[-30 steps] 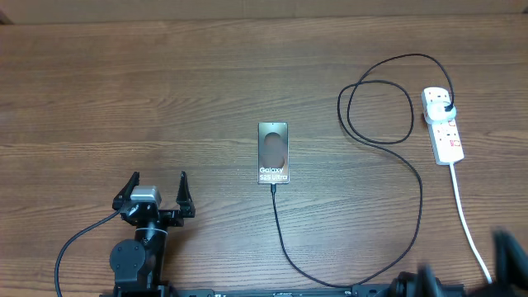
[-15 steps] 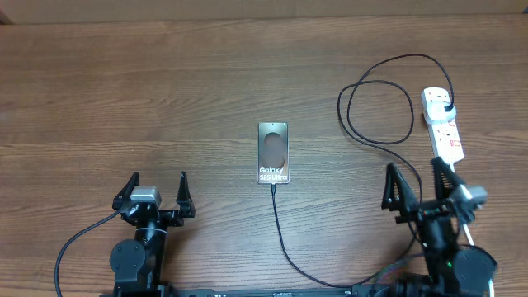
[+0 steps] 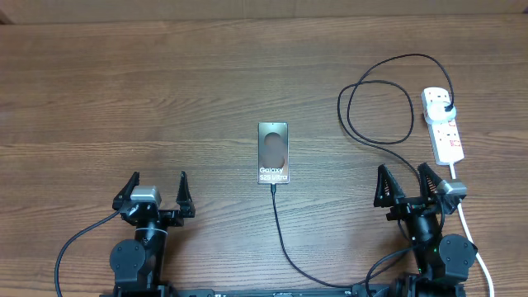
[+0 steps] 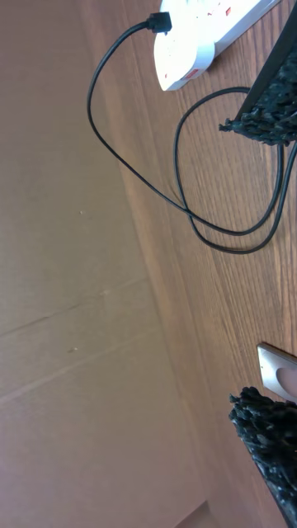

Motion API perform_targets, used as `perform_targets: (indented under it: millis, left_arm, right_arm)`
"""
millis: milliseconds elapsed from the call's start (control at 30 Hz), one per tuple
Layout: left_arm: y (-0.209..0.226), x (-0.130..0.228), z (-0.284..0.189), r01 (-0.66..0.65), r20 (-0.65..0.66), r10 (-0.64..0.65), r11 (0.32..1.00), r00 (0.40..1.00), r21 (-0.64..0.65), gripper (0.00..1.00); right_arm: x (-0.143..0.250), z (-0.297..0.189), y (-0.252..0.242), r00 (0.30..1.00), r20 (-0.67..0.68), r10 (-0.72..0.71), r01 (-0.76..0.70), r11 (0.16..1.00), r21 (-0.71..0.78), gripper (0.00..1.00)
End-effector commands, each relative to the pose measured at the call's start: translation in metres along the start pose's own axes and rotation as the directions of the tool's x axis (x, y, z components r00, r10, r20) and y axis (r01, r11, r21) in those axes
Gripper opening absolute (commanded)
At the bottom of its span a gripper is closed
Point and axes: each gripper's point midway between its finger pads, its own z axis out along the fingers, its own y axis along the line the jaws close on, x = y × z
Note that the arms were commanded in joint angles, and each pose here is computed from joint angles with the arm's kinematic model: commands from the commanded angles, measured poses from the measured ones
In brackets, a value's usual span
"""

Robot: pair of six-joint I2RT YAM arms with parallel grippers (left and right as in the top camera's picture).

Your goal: Plug charger to phone and switch on socket

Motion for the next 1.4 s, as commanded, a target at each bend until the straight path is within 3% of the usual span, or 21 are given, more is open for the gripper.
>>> perform_targets:
  millis: [0, 900, 1033, 1367]
  left_arm:
    - [-0.001, 0.001, 0.000, -0.020, 0.002, 0.020, 1.000, 1.000, 0.004, 1.00]
    - [-0.001, 0.001, 0.000, -0.020, 0.002, 0.020, 1.000, 1.000, 0.004, 1.00]
    - [-0.001, 0.001, 0.000, -0.020, 0.002, 0.020, 1.000, 1.000, 0.004, 1.00]
    - [-0.001, 0.001, 0.000, -0.020, 0.002, 0.020, 1.000, 1.000, 0.004, 1.00]
  right_arm:
    - [0.003, 0.001, -0.005, 1.000, 0.001, 0.001, -0.001, 1.000, 0.018, 1.00]
    - [0.006, 0.002, 0.007, 1.000, -0.015, 0.000, -0.001, 1.000, -0.030, 1.00]
    - [0.003, 0.002, -0.007, 1.000, 0.015, 0.000, -0.001, 0.999, 0.050, 1.00]
    - [0.007, 0.003, -0.003, 1.000, 0.013, -0.001, 0.001, 0.997, 0.074, 1.00]
